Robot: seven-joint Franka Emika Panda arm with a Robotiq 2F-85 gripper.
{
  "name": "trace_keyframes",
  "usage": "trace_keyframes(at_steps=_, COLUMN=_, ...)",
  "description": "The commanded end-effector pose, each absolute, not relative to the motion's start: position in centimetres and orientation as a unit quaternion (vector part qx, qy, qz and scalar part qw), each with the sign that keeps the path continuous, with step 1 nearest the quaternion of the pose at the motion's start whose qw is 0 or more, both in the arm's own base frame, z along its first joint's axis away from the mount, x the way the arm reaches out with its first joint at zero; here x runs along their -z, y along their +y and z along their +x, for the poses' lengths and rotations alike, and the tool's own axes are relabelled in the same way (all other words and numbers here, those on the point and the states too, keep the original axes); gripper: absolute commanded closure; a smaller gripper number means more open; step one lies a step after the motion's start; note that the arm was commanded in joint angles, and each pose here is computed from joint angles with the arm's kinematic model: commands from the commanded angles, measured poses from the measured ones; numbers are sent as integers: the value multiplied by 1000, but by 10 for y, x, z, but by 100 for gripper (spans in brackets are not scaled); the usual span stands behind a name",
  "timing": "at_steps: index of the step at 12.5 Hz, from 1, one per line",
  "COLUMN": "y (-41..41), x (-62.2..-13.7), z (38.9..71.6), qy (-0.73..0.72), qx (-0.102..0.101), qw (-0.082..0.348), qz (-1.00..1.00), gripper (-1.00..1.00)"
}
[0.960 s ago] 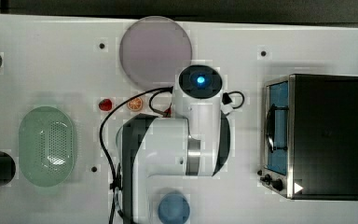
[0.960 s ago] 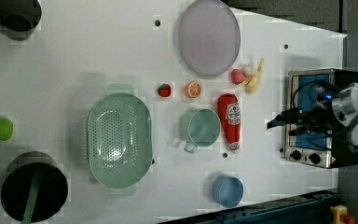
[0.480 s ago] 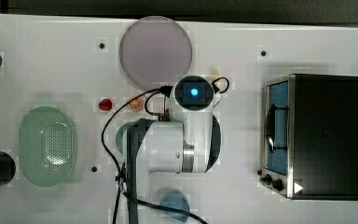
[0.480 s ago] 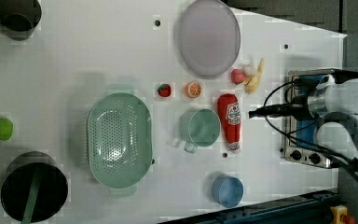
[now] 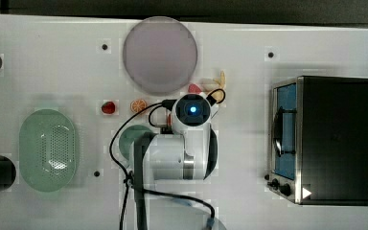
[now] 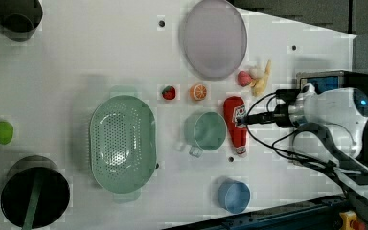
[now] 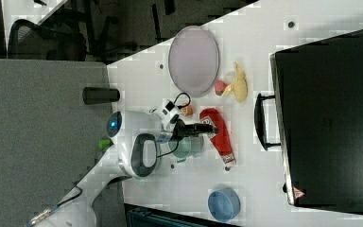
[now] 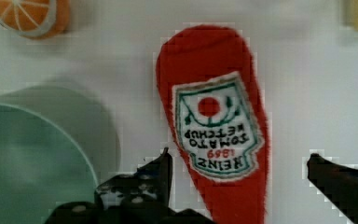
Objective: Pick Ketchup from the table and place it in strainer.
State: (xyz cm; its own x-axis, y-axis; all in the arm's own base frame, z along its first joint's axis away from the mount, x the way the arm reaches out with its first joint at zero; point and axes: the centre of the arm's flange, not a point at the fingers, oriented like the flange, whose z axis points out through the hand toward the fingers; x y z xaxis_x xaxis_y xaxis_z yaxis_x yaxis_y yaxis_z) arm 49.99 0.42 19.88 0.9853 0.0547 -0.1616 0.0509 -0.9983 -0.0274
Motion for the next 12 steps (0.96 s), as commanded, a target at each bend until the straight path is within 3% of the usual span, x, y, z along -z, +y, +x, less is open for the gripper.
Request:
trace_keyframes(at_steps=1, y=13, x=-183, z=501, qy=-87, qx=-68, qw=-4, qz=-994, gripper=-100)
trace_keyframes(at_steps=5, y=17, x=-153, z=495, qy=-94, qx=-78, qw=-1, qz=-992, gripper=-100)
trace_keyframes(at_steps=6, y=18, x=-151, z=495, qy=-95, qx=-76, qw=0, qz=-993, gripper=-92)
trace_keyframes(at_steps=8, y=17, x=-150, z=494, qy=-94, qx=-73, qw=0, qz=-993, gripper=-43)
trace_keyframes(at_steps=9, y=17, x=-156, z=497, qy=-94, qx=-65, qw=-1, qz=-993, gripper=-26)
trace_keyframes(at_steps=11, y=17, x=-177, z=503, qy=-91, qx=-49, qw=-4, qz=-995, gripper=-26)
trace_keyframes(at_steps=12, y=17, x=-197, z=509, qy=-90, qx=-31, qw=-7, qz=-995, gripper=-26)
